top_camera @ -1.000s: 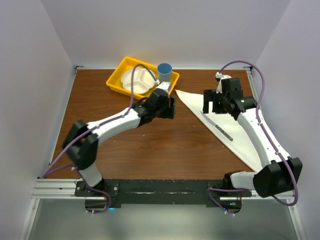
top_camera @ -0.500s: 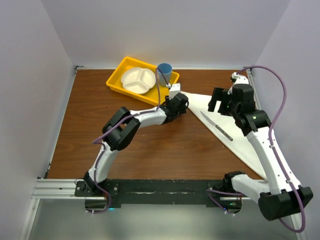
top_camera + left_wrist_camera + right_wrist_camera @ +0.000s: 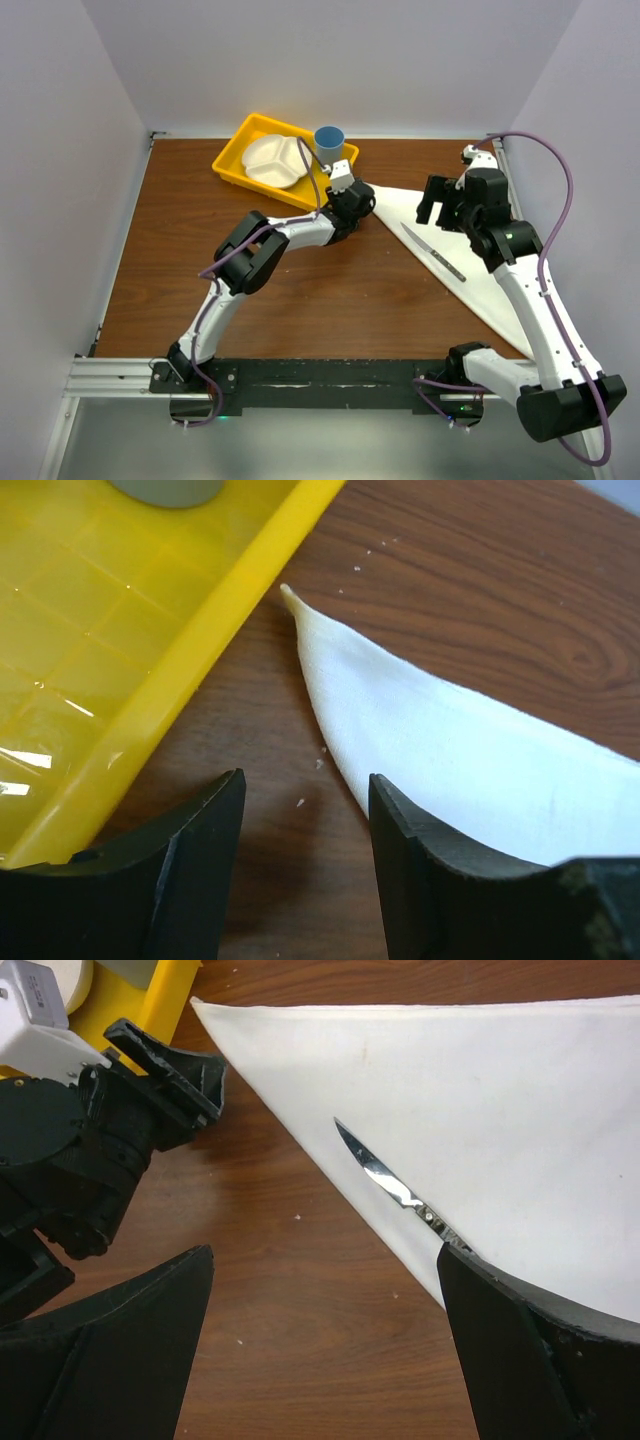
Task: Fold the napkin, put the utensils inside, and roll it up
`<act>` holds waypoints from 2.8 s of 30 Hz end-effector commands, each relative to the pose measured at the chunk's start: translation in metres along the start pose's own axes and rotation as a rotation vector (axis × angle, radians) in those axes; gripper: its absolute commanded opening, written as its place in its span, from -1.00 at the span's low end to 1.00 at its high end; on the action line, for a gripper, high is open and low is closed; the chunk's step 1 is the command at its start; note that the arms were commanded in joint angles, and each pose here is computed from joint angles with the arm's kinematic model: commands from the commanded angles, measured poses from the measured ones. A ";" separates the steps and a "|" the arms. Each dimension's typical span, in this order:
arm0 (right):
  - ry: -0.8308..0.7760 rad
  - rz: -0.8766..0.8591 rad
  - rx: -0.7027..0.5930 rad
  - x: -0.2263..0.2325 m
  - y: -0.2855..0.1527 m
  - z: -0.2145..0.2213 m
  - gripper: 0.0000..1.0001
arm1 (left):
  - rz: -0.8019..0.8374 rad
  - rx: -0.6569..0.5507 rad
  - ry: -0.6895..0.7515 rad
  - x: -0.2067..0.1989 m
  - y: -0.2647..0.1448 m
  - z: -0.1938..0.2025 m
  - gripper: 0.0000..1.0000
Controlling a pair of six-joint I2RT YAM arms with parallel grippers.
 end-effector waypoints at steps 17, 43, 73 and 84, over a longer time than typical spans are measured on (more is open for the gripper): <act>-0.034 -0.025 -0.074 0.005 -0.022 -0.016 0.97 | 0.002 -0.044 -0.190 0.005 0.056 -0.007 -0.34; -0.032 -0.034 -0.100 0.002 -0.030 -0.015 0.96 | 0.569 -0.066 0.071 -0.138 -0.081 -0.030 -0.85; -0.042 -0.030 -0.094 -0.003 -0.027 -0.007 0.96 | 1.026 0.148 0.336 -0.197 -0.151 0.050 -0.72; -0.040 -0.025 -0.094 -0.004 -0.027 -0.006 0.96 | 1.047 0.189 0.337 -0.202 -0.154 0.073 -0.67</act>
Point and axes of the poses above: each gripper's point midway between its finger pads, its own y axis out along the fingers, its own x axis along the line the jaws close on, z = x × y, the point moved 1 cm from there along -y, back along the fingers, and after that the axes turned 12 degrees about y, right-handed, at the moved point
